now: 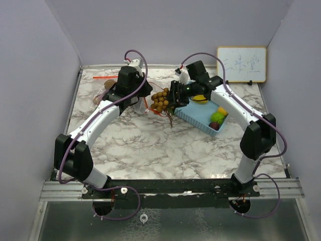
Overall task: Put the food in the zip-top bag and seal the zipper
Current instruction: Place the fake fruit in the zipper food storage bag.
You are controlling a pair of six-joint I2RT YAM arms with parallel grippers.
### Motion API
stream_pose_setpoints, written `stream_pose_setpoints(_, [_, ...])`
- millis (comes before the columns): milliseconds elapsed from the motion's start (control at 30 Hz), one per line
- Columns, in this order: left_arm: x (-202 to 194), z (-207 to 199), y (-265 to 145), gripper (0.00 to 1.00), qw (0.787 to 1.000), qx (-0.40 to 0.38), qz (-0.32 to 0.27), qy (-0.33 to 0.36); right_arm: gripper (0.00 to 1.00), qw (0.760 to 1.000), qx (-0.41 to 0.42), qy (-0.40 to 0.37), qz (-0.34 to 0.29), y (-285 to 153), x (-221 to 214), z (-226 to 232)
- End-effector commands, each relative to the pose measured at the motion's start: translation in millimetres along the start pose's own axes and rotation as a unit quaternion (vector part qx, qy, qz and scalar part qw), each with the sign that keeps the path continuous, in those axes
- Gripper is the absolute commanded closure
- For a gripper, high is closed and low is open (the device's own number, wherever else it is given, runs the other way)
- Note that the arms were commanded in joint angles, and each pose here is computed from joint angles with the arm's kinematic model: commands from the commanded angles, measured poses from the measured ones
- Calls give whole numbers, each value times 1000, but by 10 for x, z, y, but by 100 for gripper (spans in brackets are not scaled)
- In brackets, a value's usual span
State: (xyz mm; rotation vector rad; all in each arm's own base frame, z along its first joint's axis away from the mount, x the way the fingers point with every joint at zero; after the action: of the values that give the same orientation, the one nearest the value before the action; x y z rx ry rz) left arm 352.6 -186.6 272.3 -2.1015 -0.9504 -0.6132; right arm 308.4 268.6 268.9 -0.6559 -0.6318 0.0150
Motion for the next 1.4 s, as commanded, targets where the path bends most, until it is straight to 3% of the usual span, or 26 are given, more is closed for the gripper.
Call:
stream_pose_setpoints(0, [135, -299, -121, 100, 998, -64, -13, -1, 80, 998, -54, 3, 16, 80, -5, -99])
stream_pose_setpoints(100, [78, -327, -95, 100, 997, -73, 0, -2, 79, 997, -68, -29, 15, 127, 148, -11])
stream_pose_setpoints(333, [-8, -366, 29, 100, 997, -78, 19, 6, 78, 995, 3, -94, 17, 253, 166, 334])
stream_pose_setpoints(567, [41, -464, 30, 100, 996, -90, 26, 7, 79, 993, -59, -90, 47, 367, -82, 42])
stream_pose_setpoints(667, [27, -515, -10, 100, 994, -100, 38, -7, 77, 983, -164, -79, 8, 336, -60, -169])
stream_pose_setpoints(767, [-45, -566, -85, 100, 992, -112, 53, -23, 75, 971, -210, -83, -77, 285, 124, -223])
stream_pose_setpoints(867, [-138, -569, -135, 100, 991, -109, 71, -29, 74, 957, -194, -97, -192, 154, 420, -60])
stream_pose_setpoints(1000, [-202, -583, -173, 100, 990, -107, 84, -31, 73, 944, -148, -116, -270, 31, 632, 161])
stream_pose_setpoints(1200, [-269, -566, -176, 100, 989, -106, 98, -34, 70, 946, -92, -139, -276, 98, 657, 251])
stream_pose_setpoints(1367, [-174, -743, -254, 100, 984, -134, 102, -63, 69, 956, -131, -112, -239, 305, 469, -19])
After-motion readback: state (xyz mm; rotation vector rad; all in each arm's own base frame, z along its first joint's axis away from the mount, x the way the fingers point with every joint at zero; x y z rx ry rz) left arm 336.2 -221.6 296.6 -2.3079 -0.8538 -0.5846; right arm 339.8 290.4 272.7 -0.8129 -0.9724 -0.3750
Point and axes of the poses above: each gripper's point midway between its finger pads, its own y axis out along the fingers, its own z axis along the line the jaws close on, x = y × z, the point moved 7 cm from there along -y, back along the fingers, and after that the axes turned 14 degrees about -y, right-handed, at the moved point
